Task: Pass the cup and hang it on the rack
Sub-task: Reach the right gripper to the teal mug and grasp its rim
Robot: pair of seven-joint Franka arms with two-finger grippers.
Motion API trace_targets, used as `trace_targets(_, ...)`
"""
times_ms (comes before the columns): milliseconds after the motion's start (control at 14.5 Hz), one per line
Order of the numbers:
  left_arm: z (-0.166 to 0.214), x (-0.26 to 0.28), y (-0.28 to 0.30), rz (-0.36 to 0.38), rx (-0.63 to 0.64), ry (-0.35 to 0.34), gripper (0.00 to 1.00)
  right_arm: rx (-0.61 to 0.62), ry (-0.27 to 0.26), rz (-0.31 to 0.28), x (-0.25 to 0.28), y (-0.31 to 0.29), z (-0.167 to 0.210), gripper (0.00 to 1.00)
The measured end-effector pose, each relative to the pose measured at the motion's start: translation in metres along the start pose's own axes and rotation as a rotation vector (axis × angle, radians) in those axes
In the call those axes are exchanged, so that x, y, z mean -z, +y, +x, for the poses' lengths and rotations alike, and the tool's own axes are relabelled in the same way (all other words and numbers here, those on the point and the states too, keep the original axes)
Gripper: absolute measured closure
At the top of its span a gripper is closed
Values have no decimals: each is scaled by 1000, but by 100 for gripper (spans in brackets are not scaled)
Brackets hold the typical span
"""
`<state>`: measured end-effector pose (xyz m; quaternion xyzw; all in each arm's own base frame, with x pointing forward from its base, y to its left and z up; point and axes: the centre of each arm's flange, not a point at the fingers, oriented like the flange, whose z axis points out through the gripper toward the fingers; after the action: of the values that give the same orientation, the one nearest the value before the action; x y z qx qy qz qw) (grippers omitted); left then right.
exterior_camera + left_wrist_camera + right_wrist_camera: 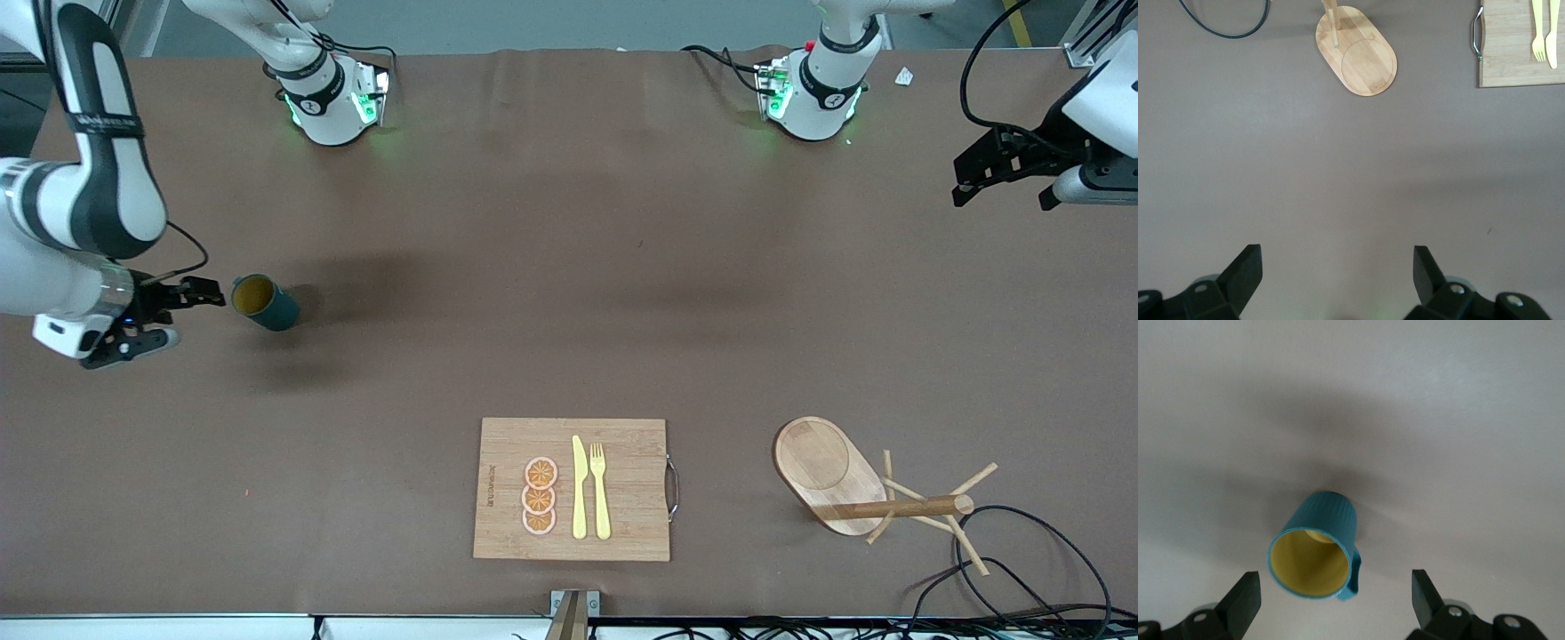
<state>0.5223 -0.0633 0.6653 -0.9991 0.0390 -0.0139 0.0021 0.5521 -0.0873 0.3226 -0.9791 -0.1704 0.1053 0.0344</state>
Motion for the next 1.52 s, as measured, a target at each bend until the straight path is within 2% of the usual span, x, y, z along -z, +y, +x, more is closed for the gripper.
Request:
trace_targets(276,1,1,0,0,0,3,0,82,26,-15,-54,0,-19,0)
trace_targets(552,3,-3,0,0,0,-4,0,105,58,-33,-77,8,-33,2)
trace_targets(621,4,-3,0,-1,0,-5,0,105,63,-36,-82,8,-36,6)
trace_targets(690,4,-3,0,-1,0,-5,0,108,64,-38,-87,7,-38,6)
trace_targets(759,4,-3,0,-1,0,-5,0,112,64,-38,-90,6,-40,13)
trace_targets(1310,10,-4,0,-2,0,-4,0,122,65,-38,-90,1,-39,96)
trace_targets(1517,11,-5,0,-2,0,-5,0,126,64,-33,-76,-15,-33,96)
